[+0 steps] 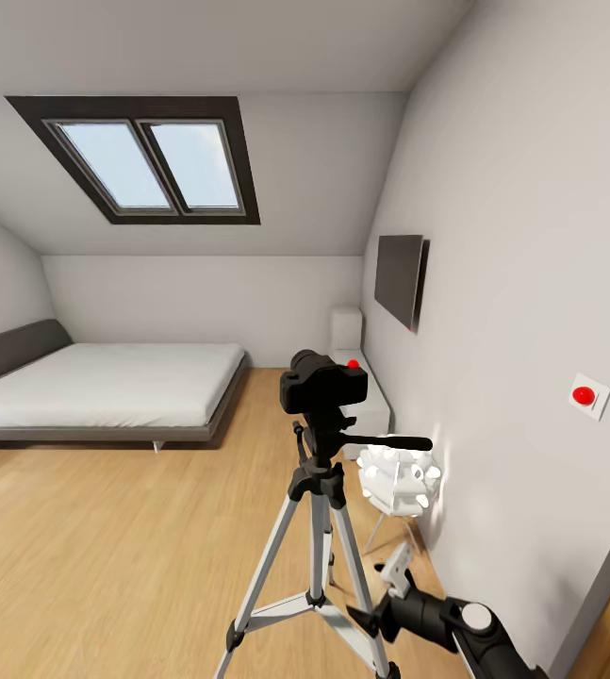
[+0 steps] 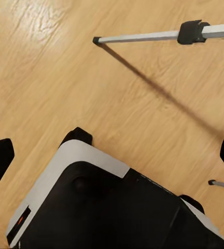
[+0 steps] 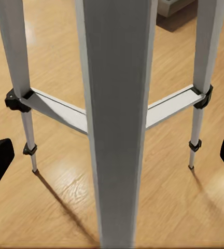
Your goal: Attach the digital camera to the camera tripod in the bedroom.
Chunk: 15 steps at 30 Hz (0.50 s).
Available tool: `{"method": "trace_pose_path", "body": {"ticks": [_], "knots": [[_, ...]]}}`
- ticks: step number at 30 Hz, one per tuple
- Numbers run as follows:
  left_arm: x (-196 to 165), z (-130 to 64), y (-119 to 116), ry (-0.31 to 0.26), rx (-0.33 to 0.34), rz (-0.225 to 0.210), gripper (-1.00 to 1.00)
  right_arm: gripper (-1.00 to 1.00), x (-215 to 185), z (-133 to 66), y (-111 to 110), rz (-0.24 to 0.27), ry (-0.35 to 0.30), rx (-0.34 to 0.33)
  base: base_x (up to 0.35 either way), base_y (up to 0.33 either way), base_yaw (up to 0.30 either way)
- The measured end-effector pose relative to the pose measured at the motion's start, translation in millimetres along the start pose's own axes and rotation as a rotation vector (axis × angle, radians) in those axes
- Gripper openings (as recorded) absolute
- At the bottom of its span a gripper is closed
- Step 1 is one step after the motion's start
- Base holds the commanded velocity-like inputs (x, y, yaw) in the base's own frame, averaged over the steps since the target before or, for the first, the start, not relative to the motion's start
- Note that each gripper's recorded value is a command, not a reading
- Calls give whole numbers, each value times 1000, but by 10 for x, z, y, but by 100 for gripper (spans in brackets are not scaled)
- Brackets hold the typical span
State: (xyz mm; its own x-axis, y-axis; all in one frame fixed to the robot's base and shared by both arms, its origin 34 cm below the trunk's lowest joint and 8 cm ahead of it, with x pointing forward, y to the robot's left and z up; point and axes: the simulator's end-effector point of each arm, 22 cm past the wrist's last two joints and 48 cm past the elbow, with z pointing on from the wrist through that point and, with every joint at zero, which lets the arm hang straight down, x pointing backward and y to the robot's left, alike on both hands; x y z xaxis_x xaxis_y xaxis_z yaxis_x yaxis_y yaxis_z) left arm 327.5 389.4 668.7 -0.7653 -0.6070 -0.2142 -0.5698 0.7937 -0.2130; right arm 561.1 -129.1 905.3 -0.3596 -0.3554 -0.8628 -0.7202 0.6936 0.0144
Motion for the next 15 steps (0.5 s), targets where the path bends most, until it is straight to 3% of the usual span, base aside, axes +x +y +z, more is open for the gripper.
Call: {"method": "trace_pose_path", "body": {"ticks": [15], "knots": [[460,44,6,59,-2,1,100,100,163,-23,23,-17,40,2,0,0,0]]}}
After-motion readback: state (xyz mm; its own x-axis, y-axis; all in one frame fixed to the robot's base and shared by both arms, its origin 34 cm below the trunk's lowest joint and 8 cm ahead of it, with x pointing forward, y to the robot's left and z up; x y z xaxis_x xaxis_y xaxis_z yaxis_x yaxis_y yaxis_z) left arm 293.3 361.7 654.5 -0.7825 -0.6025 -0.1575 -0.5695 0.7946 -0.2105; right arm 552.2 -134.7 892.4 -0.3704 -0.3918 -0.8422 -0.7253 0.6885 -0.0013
